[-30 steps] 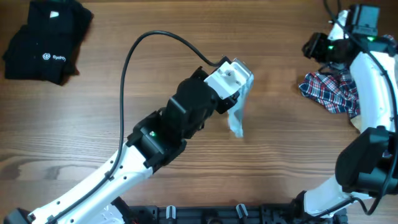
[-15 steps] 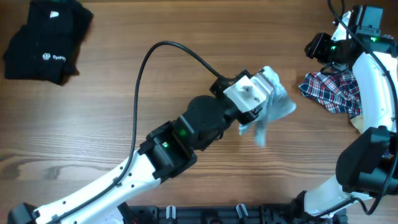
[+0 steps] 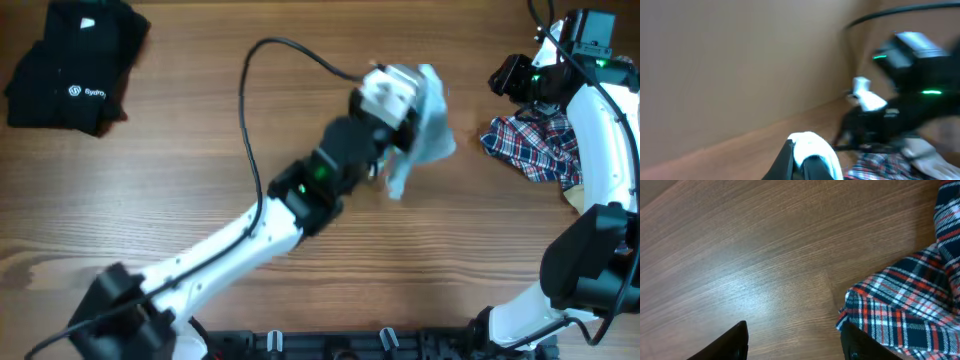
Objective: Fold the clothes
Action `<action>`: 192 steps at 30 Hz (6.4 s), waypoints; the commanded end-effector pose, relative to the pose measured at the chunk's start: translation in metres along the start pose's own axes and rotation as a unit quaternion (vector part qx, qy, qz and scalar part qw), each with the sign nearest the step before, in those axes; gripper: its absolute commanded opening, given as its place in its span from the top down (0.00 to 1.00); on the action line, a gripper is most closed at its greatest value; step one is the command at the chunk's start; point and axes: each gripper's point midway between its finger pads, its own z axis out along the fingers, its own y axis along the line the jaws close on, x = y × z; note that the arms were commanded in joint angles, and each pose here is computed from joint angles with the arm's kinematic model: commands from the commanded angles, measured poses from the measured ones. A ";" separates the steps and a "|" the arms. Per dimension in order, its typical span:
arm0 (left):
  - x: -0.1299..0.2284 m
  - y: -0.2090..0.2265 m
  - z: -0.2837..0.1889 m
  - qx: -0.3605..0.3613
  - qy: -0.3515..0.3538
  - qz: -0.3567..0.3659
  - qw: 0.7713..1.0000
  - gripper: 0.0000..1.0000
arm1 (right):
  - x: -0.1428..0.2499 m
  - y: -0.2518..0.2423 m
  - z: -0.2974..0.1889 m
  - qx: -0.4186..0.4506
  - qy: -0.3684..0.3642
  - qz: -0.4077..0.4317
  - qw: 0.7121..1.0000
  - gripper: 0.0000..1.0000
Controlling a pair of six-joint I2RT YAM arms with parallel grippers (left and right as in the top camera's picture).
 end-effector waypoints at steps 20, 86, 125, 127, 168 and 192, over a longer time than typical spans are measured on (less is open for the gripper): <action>-0.016 0.008 0.015 -0.036 -0.024 -0.108 0.993 0.96 | 0.004 0.007 -0.011 -0.013 0.005 0.008 1.000 0.41; 0.254 0.323 -0.075 -0.256 0.384 -0.186 0.867 0.26 | 0.096 0.148 -0.029 -0.146 0.093 -0.153 0.973 0.40; 0.223 0.333 -0.127 -0.286 0.447 -0.103 0.841 0.20 | 0.092 0.148 -0.028 -0.146 0.083 -0.159 0.973 0.40; 0.228 0.331 -0.126 -0.278 0.452 -0.107 0.841 0.20 | 0.091 0.149 -0.028 -0.147 0.080 -0.159 0.973 0.40; 0.230 0.333 -0.059 -0.186 0.356 -0.078 0.913 0.96 | 0.087 0.151 -0.028 -0.150 0.073 -0.157 0.973 0.40; -0.045 0.052 -0.066 0.006 0.087 0.030 0.996 0.96 | 0.096 0.146 -0.030 -0.146 0.094 -0.150 0.973 0.40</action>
